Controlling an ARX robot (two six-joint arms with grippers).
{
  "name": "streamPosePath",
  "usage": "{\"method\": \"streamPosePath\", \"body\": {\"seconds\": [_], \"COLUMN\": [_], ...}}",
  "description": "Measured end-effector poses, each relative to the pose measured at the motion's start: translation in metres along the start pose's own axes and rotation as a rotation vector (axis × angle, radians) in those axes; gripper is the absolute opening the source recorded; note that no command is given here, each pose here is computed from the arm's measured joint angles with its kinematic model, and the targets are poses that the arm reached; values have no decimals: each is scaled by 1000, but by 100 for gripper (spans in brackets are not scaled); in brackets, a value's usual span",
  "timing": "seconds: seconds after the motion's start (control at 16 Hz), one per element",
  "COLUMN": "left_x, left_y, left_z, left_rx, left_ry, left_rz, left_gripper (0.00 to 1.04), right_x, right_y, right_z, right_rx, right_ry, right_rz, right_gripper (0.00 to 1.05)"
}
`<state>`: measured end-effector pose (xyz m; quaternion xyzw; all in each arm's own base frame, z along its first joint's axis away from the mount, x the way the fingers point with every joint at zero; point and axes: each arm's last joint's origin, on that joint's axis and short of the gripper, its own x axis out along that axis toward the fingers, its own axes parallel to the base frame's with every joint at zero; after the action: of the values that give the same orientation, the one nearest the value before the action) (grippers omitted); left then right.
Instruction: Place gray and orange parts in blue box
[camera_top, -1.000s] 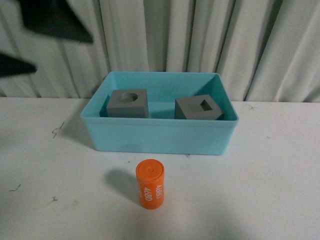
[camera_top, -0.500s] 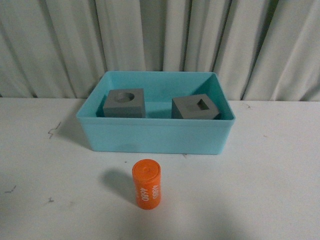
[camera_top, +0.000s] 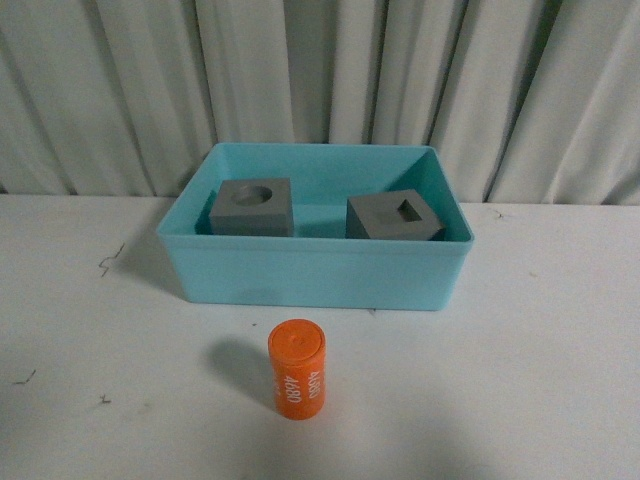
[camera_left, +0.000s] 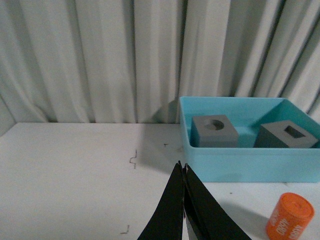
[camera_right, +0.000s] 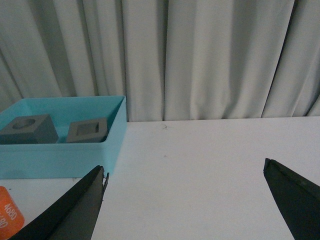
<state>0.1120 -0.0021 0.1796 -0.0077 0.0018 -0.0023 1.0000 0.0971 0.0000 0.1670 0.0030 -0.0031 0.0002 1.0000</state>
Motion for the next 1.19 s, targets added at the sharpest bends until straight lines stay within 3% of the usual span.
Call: {"method": "streamPosePath", "body": {"seconds": [0.38, 0.44, 0.81, 1.19], "left_x": [-12, -15, -14, -14], "left_y": [2, 2, 2, 2], "left_z": [-16, -11, -13, -13], "left_rx": [1, 1, 1, 1], "left_ry": [34, -23, -4, -4], "left_rz": [5, 4, 5, 5], "left_gripper": [2, 2, 5, 75], "right_x": [0, 0, 0, 0], "right_y": [0, 0, 0, 0], "right_z": [0, 0, 0, 0], "right_rx": [0, 0, 0, 0], "right_ry": [2, 2, 0, 0], "right_rz": [-1, -2, 0, 0], "right_gripper": [98, 98, 98, 98]}}
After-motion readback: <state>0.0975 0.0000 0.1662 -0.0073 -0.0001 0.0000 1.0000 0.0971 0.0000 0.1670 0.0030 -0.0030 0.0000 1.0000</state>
